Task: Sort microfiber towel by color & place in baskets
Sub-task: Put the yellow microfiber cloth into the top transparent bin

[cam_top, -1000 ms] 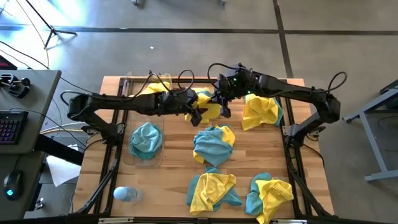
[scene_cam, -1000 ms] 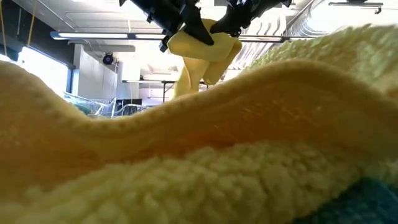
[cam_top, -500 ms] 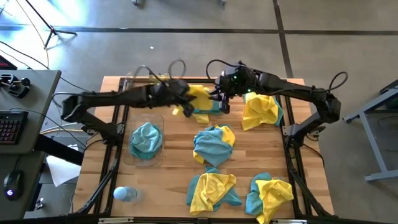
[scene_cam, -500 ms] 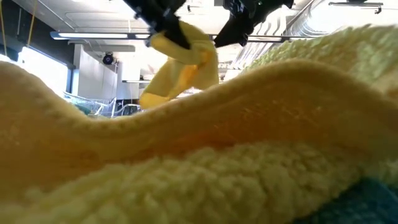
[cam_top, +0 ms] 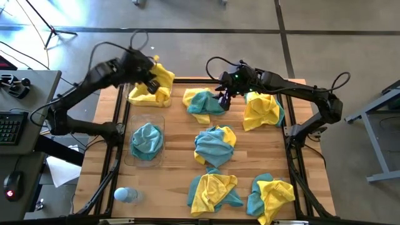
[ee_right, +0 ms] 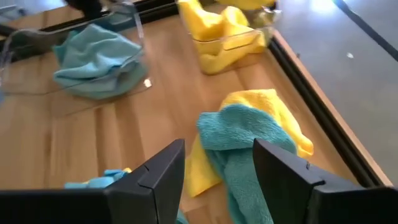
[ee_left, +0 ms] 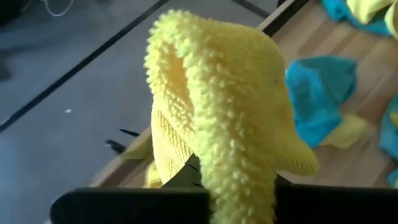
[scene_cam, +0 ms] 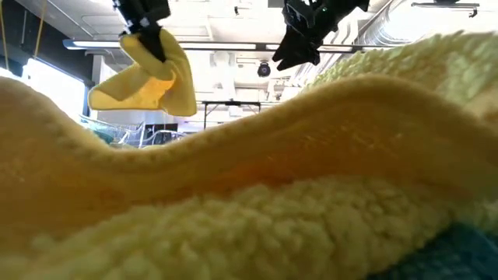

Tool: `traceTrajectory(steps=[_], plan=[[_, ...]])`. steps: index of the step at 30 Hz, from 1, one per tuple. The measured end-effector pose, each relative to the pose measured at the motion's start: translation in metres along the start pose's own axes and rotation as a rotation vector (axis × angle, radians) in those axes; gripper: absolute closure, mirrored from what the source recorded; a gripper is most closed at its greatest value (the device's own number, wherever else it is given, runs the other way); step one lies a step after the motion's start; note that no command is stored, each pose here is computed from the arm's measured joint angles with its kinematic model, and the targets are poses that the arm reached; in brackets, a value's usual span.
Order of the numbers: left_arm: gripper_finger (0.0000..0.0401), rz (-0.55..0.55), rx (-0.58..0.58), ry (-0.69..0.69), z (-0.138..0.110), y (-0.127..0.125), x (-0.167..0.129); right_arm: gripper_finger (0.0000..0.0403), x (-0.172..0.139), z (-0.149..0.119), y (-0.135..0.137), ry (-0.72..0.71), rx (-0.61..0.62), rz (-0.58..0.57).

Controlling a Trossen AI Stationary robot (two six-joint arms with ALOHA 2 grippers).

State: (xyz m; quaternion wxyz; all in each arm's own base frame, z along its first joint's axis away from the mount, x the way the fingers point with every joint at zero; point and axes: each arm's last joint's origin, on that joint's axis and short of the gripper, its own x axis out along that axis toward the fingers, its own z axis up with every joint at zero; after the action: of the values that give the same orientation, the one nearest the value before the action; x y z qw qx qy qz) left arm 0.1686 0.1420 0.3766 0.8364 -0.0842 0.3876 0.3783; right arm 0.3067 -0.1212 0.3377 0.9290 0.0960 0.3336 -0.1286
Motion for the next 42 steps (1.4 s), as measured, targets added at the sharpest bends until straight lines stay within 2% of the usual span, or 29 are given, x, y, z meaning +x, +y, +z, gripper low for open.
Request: traceTrajectory(steps=[3,8,12,15,18,26,33,37,42], plan=[[0.0400,-0.030,0.053,0.094,-0.003,0.016,0.004,0.0218,0.000,0.000,-0.001,-0.004,0.051,-0.038],[0.0401,-0.002,0.105,0.317,-0.013,0.040,0.028,0.0217,0.000,0.000,-0.002,-0.008,0.136,-0.061],[0.0401,-0.010,0.159,0.385,-0.012,0.052,0.046,0.0217,0.000,0.000,-0.001,-0.009,0.190,-0.061],[0.0401,-0.069,0.165,0.398,-0.009,0.056,0.059,0.0217,0.000,0.000,-0.002,-0.011,0.226,-0.066],[0.0401,-0.115,0.114,0.427,-0.009,0.054,0.072,0.0217,0.000,0.000,-0.001,-0.013,0.256,-0.072],[0.0396,-0.073,-0.166,0.516,-0.008,0.040,0.101,0.0217,0.002,-0.001,0.016,-0.019,0.229,-0.116],[0.0399,0.050,-0.357,0.427,-0.014,0.025,0.129,0.0217,0.002,-0.002,0.027,-0.024,0.201,-0.145],[0.0400,0.086,-0.417,0.452,-0.029,0.023,0.141,0.0217,0.003,-0.002,0.029,-0.023,0.197,-0.141],[0.0399,0.215,-0.481,0.481,-0.048,0.021,0.151,0.0217,0.003,-0.002,0.029,-0.021,0.162,-0.140]])
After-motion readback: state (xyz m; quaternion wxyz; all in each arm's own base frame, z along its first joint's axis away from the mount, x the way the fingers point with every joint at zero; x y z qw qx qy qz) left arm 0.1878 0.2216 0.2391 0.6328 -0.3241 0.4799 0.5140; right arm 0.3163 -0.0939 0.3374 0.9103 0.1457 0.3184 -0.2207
